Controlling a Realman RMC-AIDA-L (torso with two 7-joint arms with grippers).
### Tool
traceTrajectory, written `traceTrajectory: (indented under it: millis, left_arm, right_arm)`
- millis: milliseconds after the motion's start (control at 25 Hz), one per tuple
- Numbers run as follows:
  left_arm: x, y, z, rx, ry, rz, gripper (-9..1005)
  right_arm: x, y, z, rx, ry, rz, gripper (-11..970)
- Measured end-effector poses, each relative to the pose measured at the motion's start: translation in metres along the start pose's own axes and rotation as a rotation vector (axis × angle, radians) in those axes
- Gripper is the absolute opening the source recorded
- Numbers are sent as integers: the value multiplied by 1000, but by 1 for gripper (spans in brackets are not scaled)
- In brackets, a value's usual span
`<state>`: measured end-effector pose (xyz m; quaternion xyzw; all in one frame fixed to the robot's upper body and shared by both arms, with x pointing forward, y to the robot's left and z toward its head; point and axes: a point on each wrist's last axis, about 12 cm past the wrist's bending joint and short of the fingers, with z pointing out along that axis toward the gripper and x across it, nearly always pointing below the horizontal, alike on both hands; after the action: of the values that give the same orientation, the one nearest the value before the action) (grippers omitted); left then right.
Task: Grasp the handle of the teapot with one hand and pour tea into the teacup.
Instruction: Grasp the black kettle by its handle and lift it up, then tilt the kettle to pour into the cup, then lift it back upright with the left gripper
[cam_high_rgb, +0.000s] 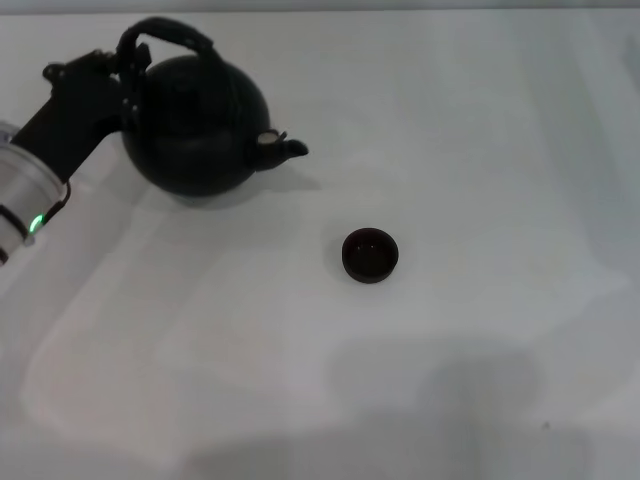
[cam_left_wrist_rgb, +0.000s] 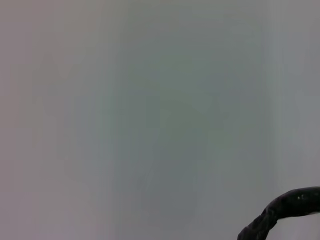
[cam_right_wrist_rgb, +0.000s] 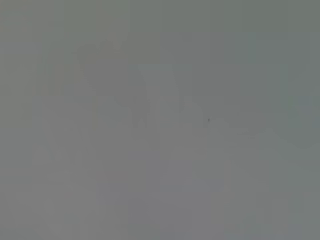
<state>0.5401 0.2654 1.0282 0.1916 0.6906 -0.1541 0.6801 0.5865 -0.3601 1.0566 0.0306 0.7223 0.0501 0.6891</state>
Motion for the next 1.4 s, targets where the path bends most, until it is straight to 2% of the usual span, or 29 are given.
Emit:
traceTrajectory:
  millis: [200, 440, 720, 880, 960, 1080, 1400]
  left_arm:
    - [-14, -5, 17, 73, -36, 56, 87]
    - [-21, -18, 31, 182, -52, 258, 87]
    - [-22, -26, 35, 224, -67, 357, 87]
    - [-23, -34, 37, 275, -84, 448, 87]
    - [-23, -34, 37, 275, -84, 448, 87]
    - [-22, -40, 38, 302, -94, 528, 87]
    - [-22, -42, 38, 313, -106, 616, 87]
  right_arm:
    - [0, 0, 0, 0, 0, 0, 839]
    - [0, 0, 0, 0, 0, 0, 839]
    - [-1, 0, 0, -1, -3, -2, 839]
    - [-2, 1, 2, -4, -7, -3, 839]
    - [-4, 2, 4, -8, -10, -3, 839]
    - [-4, 5, 6, -13, -11, -1, 839]
    - [-4, 8, 7, -19, -11, 3, 839]
